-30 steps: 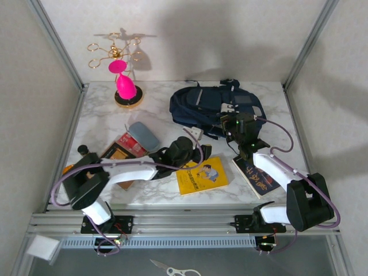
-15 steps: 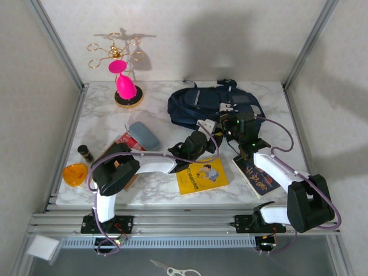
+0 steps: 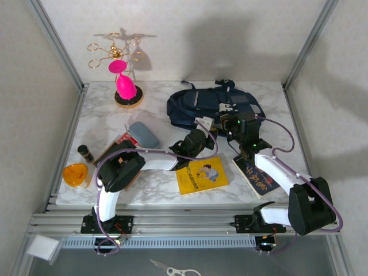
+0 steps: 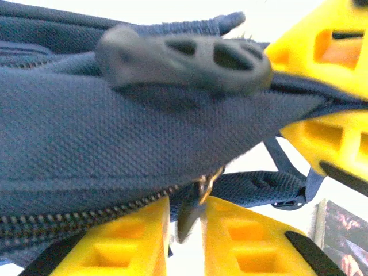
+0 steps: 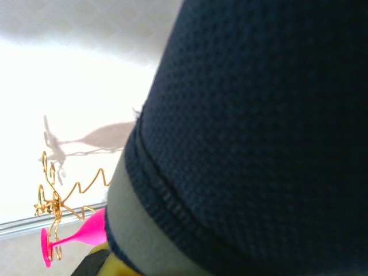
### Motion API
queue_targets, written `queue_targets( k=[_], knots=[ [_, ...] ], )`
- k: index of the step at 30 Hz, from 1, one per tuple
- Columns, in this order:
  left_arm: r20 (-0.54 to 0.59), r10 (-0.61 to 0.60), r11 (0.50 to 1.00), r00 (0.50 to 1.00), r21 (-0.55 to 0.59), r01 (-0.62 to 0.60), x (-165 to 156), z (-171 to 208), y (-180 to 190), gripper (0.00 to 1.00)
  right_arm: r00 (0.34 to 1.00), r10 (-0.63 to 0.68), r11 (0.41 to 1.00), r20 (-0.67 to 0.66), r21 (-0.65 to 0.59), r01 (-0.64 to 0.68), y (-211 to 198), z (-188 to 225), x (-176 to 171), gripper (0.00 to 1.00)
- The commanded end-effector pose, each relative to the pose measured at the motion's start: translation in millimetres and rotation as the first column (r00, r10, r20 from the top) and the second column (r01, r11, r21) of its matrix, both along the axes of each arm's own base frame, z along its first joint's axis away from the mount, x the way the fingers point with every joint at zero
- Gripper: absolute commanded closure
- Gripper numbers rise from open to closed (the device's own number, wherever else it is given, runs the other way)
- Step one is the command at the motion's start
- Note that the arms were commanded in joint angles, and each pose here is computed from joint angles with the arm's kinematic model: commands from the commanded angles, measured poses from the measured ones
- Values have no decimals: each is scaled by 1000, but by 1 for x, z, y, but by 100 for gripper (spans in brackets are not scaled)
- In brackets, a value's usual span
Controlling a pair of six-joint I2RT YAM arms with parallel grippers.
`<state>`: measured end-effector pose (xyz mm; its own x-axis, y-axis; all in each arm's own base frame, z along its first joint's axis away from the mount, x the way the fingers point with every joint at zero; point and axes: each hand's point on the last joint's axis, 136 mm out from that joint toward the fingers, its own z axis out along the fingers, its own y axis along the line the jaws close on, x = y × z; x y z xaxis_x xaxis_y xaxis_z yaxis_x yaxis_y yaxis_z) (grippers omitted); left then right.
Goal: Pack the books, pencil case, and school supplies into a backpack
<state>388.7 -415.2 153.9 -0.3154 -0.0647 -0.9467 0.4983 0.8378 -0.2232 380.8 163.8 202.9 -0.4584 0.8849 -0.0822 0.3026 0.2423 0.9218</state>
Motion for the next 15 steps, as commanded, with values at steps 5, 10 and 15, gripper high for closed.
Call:
queue_targets(
  k=[5,10,15],
  knots=[
    [38,-24,1000,999,-2,24,-1,13,5,100,987,58,997,147,44,-65,14,53,4,100],
    [-10,-18,1000,1000,-1,18,-10,10,22,100,985,73,996,157,30,-79,8,54,9,100],
    [-77,5,1000,997,24,-3,-13,0,43,100,979,118,993,165,1,-119,2,59,12,100]
  ],
)
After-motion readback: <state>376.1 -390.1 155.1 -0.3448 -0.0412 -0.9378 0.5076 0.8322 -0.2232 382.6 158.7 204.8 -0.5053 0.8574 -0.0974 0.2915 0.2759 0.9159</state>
